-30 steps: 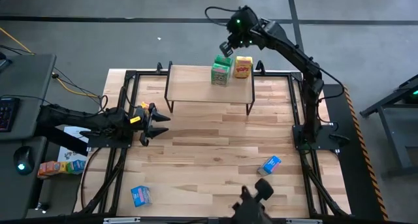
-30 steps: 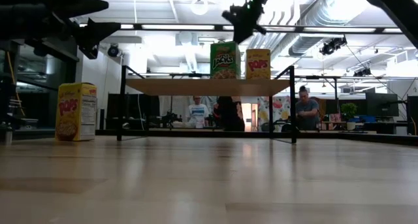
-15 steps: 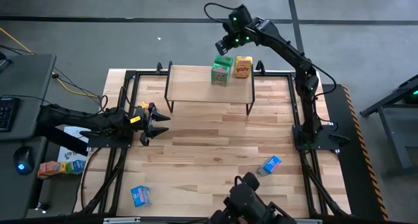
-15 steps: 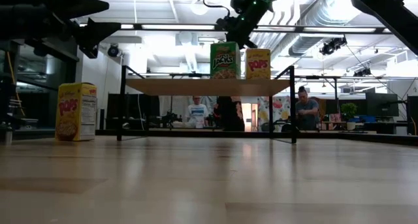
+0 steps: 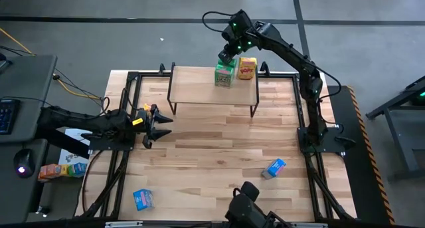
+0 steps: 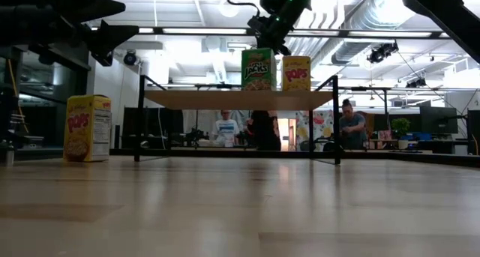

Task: Stack cereal on shelf
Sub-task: Adjust the green cereal box on the shelf, then put the yellow cereal box on the shelf aligned with the other yellow cereal box

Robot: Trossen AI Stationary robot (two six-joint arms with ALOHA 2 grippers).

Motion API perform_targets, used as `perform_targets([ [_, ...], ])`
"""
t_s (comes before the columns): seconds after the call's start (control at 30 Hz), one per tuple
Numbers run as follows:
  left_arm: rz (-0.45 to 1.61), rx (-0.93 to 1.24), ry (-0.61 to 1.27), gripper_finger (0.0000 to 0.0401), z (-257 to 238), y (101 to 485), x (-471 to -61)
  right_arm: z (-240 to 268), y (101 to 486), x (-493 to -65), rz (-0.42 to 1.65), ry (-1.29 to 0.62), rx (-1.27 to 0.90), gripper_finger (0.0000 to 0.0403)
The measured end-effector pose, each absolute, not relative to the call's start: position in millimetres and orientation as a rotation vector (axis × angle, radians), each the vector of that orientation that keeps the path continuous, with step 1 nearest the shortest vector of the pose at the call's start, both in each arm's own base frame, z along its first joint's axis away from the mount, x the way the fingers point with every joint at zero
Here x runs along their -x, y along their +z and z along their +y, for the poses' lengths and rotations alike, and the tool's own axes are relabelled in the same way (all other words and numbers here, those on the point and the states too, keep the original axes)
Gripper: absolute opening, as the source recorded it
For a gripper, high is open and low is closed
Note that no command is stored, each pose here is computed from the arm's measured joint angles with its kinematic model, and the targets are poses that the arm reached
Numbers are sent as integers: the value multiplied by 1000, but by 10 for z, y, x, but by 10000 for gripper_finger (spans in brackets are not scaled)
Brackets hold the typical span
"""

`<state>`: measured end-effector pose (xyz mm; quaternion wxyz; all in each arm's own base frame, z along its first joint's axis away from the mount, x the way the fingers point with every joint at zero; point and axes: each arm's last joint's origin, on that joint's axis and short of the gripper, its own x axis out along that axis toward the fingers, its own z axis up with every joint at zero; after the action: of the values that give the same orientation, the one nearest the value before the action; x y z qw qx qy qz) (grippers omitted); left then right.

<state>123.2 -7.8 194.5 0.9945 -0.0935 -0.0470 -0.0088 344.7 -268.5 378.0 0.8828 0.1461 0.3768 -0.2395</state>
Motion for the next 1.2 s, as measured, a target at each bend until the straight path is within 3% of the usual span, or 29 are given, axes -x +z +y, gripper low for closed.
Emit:
perform_targets([
  [1.2, -94, 187, -18, 222, -78, 1945, -1232, -2496, 3848, -3508, 782, -329, -224, 0],
])
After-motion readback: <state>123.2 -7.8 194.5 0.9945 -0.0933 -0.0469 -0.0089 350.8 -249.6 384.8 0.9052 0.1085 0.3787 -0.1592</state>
